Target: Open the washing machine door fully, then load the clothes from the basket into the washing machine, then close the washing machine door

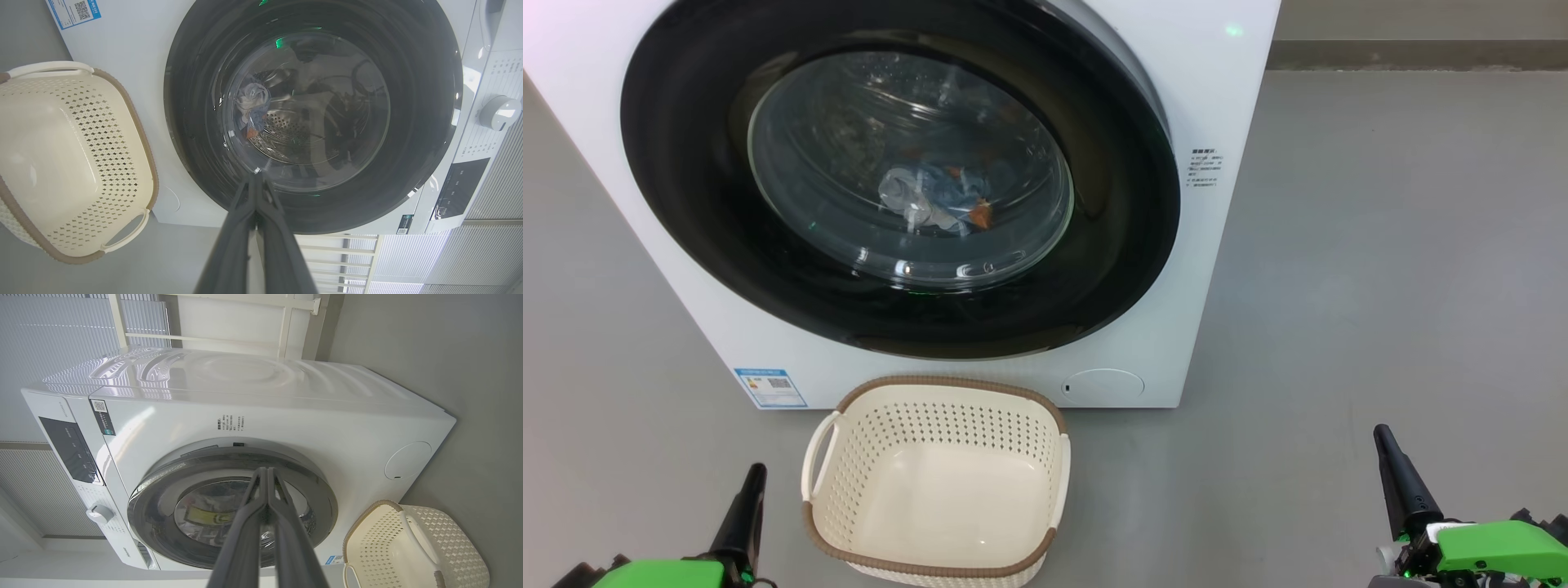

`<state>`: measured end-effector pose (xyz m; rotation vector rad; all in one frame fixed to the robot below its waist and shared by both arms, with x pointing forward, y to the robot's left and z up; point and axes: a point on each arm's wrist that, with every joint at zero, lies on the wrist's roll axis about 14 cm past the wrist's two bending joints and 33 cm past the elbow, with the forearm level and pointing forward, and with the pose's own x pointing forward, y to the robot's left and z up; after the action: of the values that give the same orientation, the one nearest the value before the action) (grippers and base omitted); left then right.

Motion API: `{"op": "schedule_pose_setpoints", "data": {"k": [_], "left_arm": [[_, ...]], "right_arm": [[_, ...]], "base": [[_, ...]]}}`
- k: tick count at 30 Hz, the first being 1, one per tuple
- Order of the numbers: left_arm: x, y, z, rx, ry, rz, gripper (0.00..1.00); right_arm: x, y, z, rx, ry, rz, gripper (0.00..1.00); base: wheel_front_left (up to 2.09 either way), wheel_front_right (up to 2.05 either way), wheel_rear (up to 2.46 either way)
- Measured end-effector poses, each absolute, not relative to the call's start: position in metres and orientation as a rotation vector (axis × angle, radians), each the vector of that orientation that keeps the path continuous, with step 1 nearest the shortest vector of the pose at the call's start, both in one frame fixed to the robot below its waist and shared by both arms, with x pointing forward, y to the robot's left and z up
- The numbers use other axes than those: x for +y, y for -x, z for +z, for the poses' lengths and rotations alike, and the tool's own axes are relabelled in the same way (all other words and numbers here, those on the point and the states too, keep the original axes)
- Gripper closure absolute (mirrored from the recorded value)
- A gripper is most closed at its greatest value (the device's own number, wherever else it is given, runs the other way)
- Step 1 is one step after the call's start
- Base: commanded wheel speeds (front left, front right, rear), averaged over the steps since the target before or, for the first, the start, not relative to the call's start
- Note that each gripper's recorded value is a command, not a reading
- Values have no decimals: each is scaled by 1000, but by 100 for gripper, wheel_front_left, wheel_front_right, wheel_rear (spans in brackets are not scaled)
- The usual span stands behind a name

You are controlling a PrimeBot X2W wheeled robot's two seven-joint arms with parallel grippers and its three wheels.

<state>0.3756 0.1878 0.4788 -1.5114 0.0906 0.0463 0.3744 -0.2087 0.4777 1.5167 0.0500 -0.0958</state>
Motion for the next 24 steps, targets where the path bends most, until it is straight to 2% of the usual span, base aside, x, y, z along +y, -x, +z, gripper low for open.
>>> {"op": "schedule_pose_setpoints", "data": {"k": [6, 24], "left_arm": [[187, -377, 483, 80, 1573, 35, 100], [187, -377, 483, 78, 1574, 36, 100]], "right_arm": [[-209, -375, 480, 38, -1570, -89, 100], [-209, -375, 480, 37, -1574, -90, 100]], "base": [[0, 0, 0], [0, 0, 0]]}}
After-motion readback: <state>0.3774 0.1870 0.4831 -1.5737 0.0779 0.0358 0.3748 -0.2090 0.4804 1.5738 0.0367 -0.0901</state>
